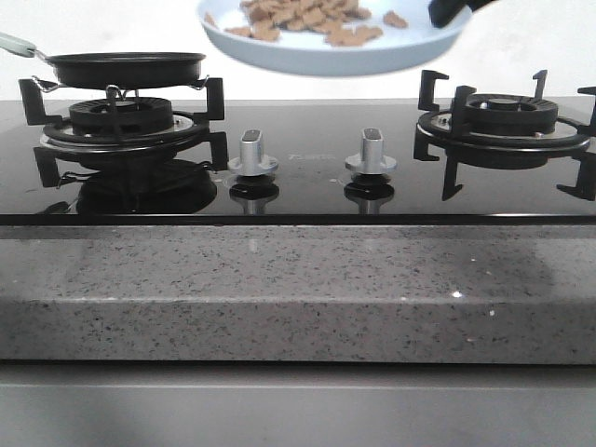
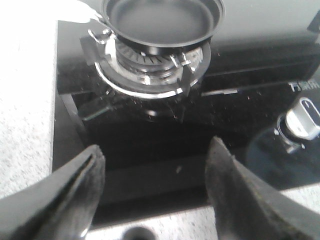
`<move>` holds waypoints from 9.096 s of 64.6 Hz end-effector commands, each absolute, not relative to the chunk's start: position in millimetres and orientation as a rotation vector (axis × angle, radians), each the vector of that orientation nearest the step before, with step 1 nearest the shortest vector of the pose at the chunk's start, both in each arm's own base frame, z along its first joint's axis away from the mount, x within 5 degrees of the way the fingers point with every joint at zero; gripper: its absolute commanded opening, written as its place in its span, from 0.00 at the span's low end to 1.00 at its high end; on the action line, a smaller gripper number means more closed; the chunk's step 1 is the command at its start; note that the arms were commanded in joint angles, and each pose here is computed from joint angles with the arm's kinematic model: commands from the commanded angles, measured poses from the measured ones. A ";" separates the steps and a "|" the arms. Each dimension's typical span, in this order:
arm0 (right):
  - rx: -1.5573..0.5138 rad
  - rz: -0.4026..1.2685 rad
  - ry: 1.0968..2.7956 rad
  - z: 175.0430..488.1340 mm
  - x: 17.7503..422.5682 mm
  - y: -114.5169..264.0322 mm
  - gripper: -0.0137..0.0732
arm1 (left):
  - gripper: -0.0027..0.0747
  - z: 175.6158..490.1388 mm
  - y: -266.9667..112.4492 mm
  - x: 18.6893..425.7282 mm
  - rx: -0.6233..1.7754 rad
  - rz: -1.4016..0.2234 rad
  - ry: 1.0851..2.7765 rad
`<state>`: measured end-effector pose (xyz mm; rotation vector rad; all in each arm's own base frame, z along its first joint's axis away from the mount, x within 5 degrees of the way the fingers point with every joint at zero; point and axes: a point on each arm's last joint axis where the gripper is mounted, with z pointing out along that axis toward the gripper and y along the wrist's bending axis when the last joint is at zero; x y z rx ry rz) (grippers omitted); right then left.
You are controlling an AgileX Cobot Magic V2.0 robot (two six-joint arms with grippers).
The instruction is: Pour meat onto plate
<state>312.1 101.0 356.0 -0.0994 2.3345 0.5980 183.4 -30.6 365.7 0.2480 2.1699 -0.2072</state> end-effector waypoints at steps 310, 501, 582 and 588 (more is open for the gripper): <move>-0.301 0.293 2.070 367.1 93.0 34.6 0.08 | 0.01 323.9 -11.8 75.7 0.162 -0.069 1.625; 0.004 0.066 1.565 279.7 65.1 3.2 0.08 | 0.01 218.2 -4.2 53.6 0.011 -0.123 1.394; 0.027 0.045 1.497 205.7 55.0 0.6 0.08 | 0.01 218.1 -4.3 53.8 0.011 -0.123 1.397; 0.034 0.053 1.454 209.6 54.7 0.5 0.08 | 0.01 218.1 -4.3 53.8 0.011 -0.123 1.397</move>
